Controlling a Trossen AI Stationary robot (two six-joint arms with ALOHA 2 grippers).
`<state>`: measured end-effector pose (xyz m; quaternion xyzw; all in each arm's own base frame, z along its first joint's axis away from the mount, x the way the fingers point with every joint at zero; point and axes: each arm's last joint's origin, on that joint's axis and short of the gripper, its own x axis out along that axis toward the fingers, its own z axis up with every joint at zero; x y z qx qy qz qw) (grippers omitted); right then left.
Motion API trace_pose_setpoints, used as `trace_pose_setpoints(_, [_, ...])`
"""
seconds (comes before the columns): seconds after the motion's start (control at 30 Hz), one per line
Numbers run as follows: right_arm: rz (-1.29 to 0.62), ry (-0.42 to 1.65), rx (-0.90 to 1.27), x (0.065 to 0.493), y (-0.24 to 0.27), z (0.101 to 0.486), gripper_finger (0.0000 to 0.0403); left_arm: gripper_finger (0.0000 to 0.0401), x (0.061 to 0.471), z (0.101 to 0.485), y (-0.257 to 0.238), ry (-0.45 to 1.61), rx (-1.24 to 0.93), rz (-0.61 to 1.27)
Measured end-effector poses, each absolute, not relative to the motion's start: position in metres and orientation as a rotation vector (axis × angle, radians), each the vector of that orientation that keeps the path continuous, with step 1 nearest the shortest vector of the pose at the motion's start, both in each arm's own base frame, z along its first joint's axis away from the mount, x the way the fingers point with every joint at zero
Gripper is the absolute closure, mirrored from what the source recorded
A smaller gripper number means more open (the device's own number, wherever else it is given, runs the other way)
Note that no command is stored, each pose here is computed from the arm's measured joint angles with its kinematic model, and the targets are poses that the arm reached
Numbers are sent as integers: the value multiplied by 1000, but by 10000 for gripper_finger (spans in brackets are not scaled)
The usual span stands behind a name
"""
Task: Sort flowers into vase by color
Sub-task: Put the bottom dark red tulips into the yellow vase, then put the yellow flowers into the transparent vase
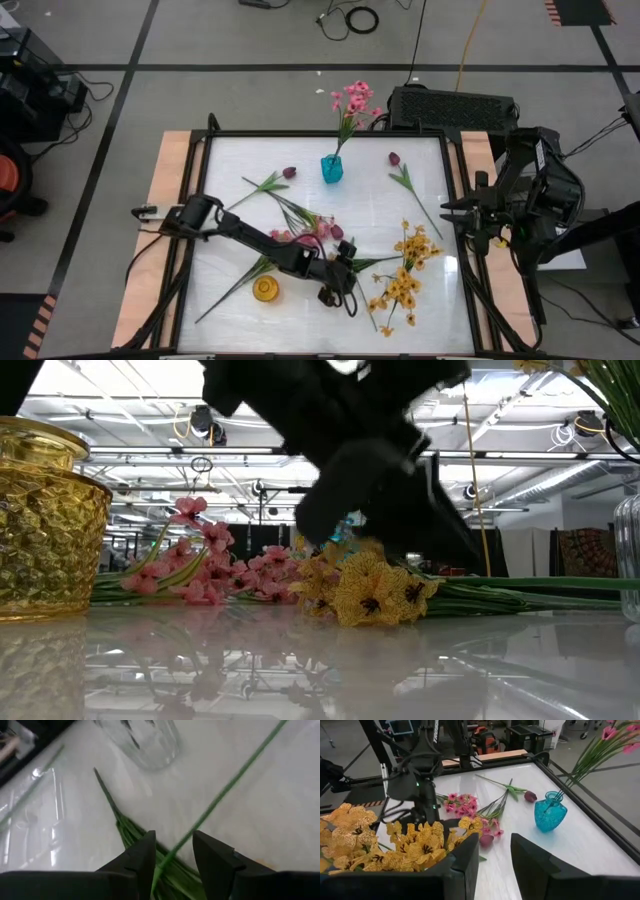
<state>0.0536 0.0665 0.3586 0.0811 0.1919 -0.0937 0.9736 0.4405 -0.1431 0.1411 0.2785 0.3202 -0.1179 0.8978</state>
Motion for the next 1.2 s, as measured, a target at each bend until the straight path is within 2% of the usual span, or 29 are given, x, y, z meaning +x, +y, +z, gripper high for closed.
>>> trace_pose_setpoints(0.3, [-188,385,159,54,67,359,298,274,446,137,-126,680,561,-209])
trace_pose_setpoints(0.5, [-187,383,164,54,67,359,298,335,454,136,-94,711,495,-98])
trace_pose_setpoints(0.6, [-186,382,165,54,68,359,298,379,456,136,-86,707,473,-77])
trace_pose_setpoints(0.67, [-185,382,159,54,68,359,298,394,455,135,-84,728,473,-76])
trace_pose_setpoints(0.97, [-168,377,140,55,70,360,298,385,441,141,-91,837,501,-101])
trace_pose_setpoints(1.2, [-161,371,154,56,72,361,298,384,432,173,-108,761,408,11])
